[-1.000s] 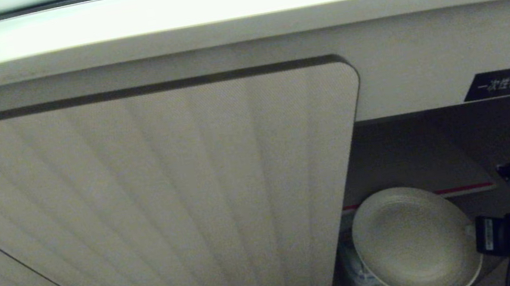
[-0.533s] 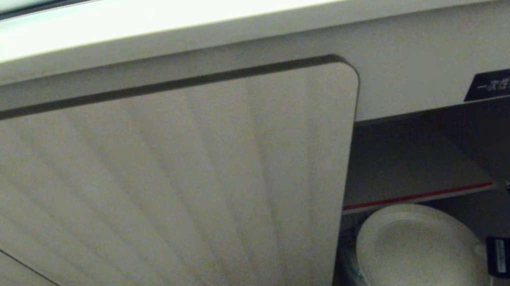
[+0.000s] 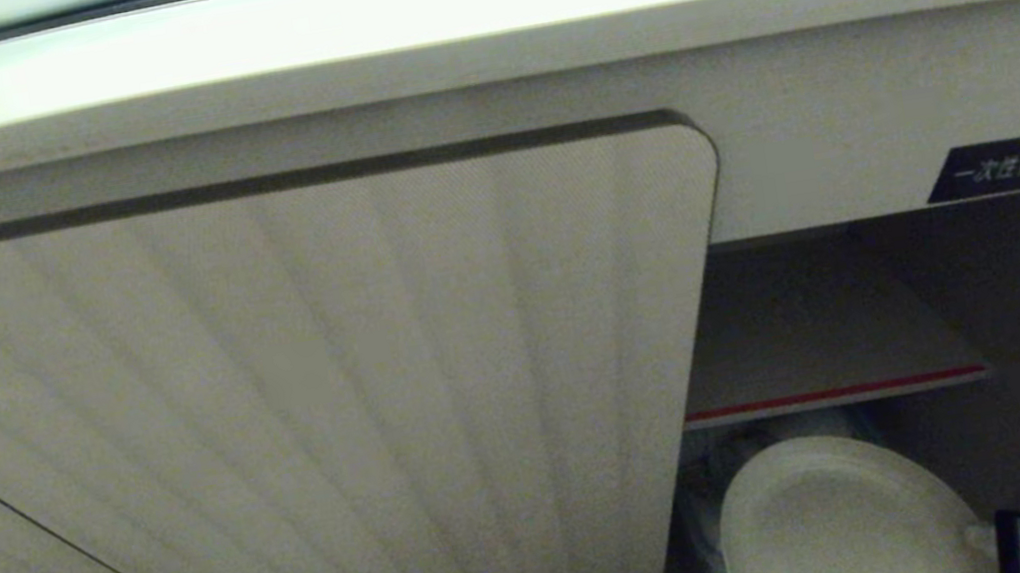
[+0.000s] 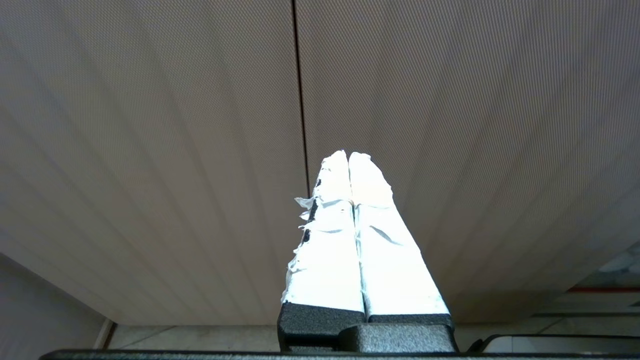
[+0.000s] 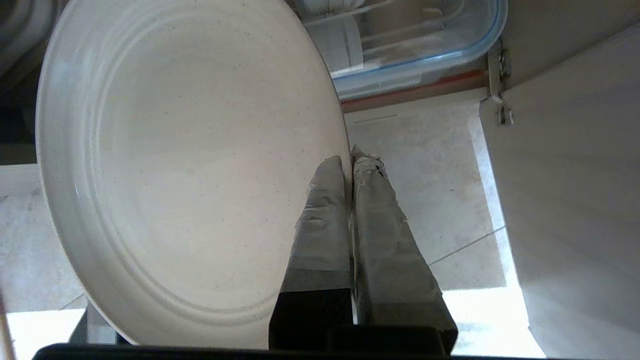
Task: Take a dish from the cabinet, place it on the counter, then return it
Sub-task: Place it on the table
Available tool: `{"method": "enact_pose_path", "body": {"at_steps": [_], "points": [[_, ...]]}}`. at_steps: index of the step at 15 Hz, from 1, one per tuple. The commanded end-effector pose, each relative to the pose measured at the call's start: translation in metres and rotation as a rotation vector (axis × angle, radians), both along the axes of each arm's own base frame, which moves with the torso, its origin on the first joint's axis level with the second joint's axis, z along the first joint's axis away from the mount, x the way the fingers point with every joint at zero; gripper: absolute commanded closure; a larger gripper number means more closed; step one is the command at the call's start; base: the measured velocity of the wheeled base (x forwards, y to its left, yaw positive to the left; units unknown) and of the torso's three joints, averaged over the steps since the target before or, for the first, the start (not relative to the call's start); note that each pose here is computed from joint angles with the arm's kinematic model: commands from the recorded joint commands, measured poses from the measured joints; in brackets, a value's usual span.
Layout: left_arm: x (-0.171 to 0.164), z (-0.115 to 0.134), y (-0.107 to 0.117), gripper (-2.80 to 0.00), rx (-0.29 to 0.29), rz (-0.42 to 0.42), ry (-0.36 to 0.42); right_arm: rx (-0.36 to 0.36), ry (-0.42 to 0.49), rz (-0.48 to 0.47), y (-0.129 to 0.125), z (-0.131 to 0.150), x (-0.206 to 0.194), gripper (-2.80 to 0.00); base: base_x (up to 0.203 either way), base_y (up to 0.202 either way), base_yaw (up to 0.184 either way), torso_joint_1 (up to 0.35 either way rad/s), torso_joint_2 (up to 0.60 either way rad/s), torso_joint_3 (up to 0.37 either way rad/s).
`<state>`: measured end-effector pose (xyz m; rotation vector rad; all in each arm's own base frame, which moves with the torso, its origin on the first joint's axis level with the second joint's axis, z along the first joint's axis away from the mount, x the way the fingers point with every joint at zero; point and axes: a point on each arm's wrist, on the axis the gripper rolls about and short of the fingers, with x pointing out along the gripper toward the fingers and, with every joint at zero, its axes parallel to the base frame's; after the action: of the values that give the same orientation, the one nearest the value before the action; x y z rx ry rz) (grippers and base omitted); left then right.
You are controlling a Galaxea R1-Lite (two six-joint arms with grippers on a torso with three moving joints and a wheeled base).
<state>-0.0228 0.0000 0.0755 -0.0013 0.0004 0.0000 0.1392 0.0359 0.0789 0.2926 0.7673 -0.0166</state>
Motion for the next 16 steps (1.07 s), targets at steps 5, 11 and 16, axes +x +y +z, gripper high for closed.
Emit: {"method": "enact_pose_path", "body": {"at_steps": [5,11,16], "points": [[0.0,0.0,0.0,0.0,0.0,0.0,0.0,0.03,0.009,0.01,0.001,-0.003,-0.013,0.0,0.0,0.0,0.0,0.0,0.0,0.0],[0.0,0.0,0.0,0.0,0.0,0.0,0.0,0.094,0.011,0.06,-0.002,-0.005,-0.032,0.0,0.0,0.0,0.0,0.0,0.0,0.0],[0.0,0.0,0.0,0.0,0.0,0.0,0.0,0.098,0.004,0.063,-0.004,-0.005,-0.038,0.0,0.0,0.0,0.0,0.0,0.0,0.0]]}}
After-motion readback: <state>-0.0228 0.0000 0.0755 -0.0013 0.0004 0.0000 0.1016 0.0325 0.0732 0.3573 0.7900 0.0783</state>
